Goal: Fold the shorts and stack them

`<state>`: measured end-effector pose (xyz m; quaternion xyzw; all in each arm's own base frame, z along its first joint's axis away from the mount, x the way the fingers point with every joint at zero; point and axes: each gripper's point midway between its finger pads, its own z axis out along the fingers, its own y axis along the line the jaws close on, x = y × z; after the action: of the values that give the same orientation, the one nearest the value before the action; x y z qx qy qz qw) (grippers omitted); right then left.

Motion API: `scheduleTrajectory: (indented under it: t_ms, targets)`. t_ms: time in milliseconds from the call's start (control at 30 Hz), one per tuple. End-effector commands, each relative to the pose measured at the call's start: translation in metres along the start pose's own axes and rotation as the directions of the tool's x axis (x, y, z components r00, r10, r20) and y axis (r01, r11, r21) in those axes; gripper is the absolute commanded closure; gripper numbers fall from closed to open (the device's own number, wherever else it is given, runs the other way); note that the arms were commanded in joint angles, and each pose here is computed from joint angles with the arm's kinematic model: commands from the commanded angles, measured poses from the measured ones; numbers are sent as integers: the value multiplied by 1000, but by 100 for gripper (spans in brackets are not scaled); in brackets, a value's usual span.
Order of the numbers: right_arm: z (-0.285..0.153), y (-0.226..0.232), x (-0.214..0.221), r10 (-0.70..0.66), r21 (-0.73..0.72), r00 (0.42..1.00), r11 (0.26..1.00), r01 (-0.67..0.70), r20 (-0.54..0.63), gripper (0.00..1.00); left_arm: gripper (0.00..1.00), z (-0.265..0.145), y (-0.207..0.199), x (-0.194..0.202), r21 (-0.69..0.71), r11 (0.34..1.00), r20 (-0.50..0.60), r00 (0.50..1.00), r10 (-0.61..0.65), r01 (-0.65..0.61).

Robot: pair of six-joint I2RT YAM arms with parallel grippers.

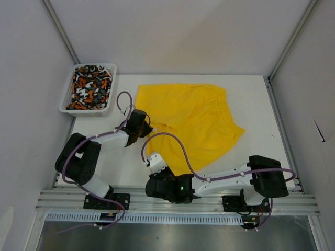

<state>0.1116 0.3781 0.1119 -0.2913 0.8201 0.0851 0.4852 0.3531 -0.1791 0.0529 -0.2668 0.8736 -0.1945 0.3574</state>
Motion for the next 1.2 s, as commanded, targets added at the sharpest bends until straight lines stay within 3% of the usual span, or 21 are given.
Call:
scheduleTrajectory:
  t_ms: [0, 367, 533, 633, 667, 700, 767, 867, 1033, 1067, 1100, 1167]
  targets:
    - [-12, 0, -9, 34, -6, 999, 999, -34, 38, 100, 85, 12, -11, -31, 18, 1000, 68, 998, 7, -8]
    - [-14, 0, -4, 30, -14, 999, 999, -30, 28, 100, 81, 13, -11, -66, 8, 1000, 103, 995, 13, -14]
    - [-10, 22, 0, 6, -95, 1000, 995, -6, -6, 82, 78, -5, -2, -72, -1, 1000, 143, 989, 31, -31]
    - [-11, 45, -4, -4, -198, 1000, 980, 4, -1, 65, 77, -12, 5, -75, -11, 999, 158, 987, 36, -34]
    - [-14, 58, -3, -11, -269, 1000, 963, 7, -17, 53, 77, -13, 8, -77, -19, 999, 163, 986, 35, -32]
    - [-15, 63, -4, -14, -294, 1000, 956, 9, -17, 48, 77, -13, 11, -78, -26, 999, 165, 986, 40, -36]
    - [-17, 68, -11, 4, -316, 1000, 949, -8, -13, 46, 77, -14, 19, -81, -50, 998, 165, 986, 39, -32]
    - [-14, 49, -18, 65, -271, 997, 960, -73, -38, 46, 77, -17, 36, -83, -91, 996, 149, 988, 37, -24]
    - [-5, -40, -33, 296, -131, 953, 944, -303, -66, 44, 76, -36, 34, -86, -56, 996, 151, 986, 74, -66]
    - [-5, -56, -32, 331, -108, 941, 935, -337, -69, 37, 75, -45, 29, -84, -24, 997, 150, 985, 81, -78]
    - [-3, -74, -19, 382, -65, 920, 920, -387, -86, 34, 73, -49, 27, -74, 11, 995, 119, 988, 95, -97]
    - [-6, -125, -24, 499, 13, 865, 866, -499, -47, 27, 56, -58, 18, -56, 71, 988, 89, 987, 132, -138]
